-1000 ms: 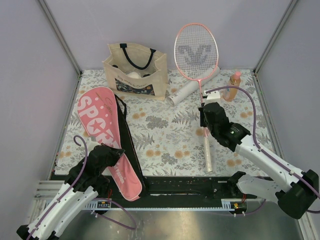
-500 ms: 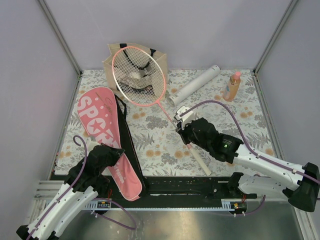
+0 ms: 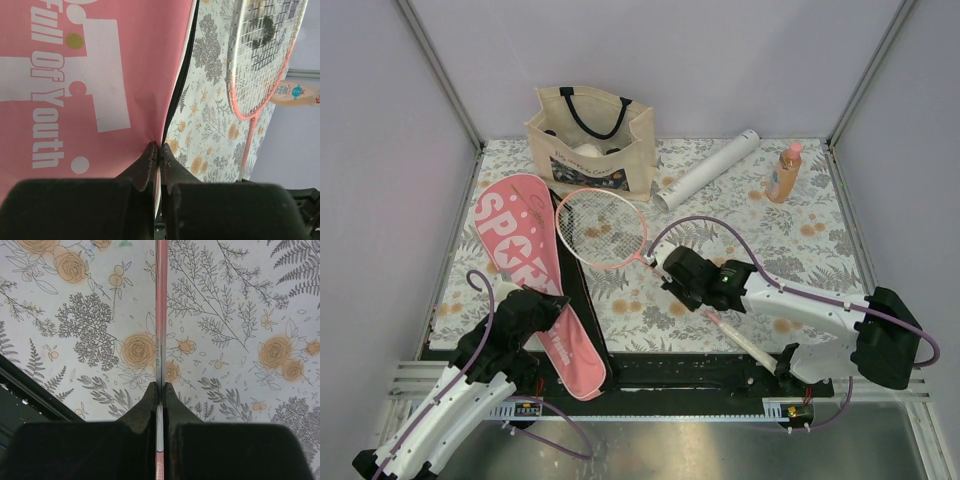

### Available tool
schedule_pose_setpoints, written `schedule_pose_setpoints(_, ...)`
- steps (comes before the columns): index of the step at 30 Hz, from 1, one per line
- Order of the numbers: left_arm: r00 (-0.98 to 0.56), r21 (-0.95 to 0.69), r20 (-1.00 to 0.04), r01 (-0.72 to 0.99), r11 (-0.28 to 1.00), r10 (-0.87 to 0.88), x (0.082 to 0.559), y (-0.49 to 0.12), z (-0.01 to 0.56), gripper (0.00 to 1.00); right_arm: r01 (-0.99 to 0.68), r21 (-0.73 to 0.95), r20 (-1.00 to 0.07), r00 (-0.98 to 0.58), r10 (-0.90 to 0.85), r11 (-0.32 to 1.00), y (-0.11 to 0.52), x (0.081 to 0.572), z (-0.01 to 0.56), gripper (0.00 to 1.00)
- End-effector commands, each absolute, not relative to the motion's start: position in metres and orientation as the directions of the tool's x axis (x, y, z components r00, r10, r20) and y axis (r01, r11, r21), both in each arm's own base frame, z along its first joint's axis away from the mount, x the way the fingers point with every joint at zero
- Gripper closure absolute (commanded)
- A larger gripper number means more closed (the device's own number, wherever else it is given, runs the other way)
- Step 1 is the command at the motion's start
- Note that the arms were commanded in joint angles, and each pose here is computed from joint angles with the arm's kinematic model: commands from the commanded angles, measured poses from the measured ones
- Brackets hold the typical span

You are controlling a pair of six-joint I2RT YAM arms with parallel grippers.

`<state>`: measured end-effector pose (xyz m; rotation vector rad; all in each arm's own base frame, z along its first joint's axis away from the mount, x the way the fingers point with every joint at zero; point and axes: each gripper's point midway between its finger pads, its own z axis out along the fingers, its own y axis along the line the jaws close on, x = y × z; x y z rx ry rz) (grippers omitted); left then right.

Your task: Pack up the badminton gear

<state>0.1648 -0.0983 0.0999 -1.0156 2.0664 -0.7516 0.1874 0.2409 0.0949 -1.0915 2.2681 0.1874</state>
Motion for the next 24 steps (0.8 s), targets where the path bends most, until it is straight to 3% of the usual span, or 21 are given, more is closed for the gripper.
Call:
schedule_pose_setpoints(1, -0.389, -0.830, -0.313, -0.332, 0.449, -0.866, 0.181, -0.107, 0.142, 1.00, -0.749, -0.202, -0.552, -0.445, -0.705, 0.631, 0.243, 0.197, 0.113, 1.00)
schedule_pose_setpoints(6, -0.388, -0.828, -0.318, -0.331, 0.453, -0.865, 0.181, -0.106, 0.144, 1.00, -0.760, -0.234, -0.489, -0.446, -0.749, 0.606, 0.242, 0.193, 0.105, 1.00)
schedule_pose_setpoints(15, -0.396, -0.820, -0.329, -0.331, 0.467, -0.858, 0.183, -0.107, 0.143, 1.00, -0.774, -0.252, -0.483, -0.419, -0.769, 0.580, 0.265, 0.195, 0.110, 1.00)
schedule_pose_setpoints(24, -0.407, -0.817, -0.348, -0.311, 0.486, -0.844, 0.184, -0.109, 0.146, 1.00, -0.728, -0.405, -0.389, -0.410, -0.825, 0.553, 0.242, 0.211, 0.108, 1.00)
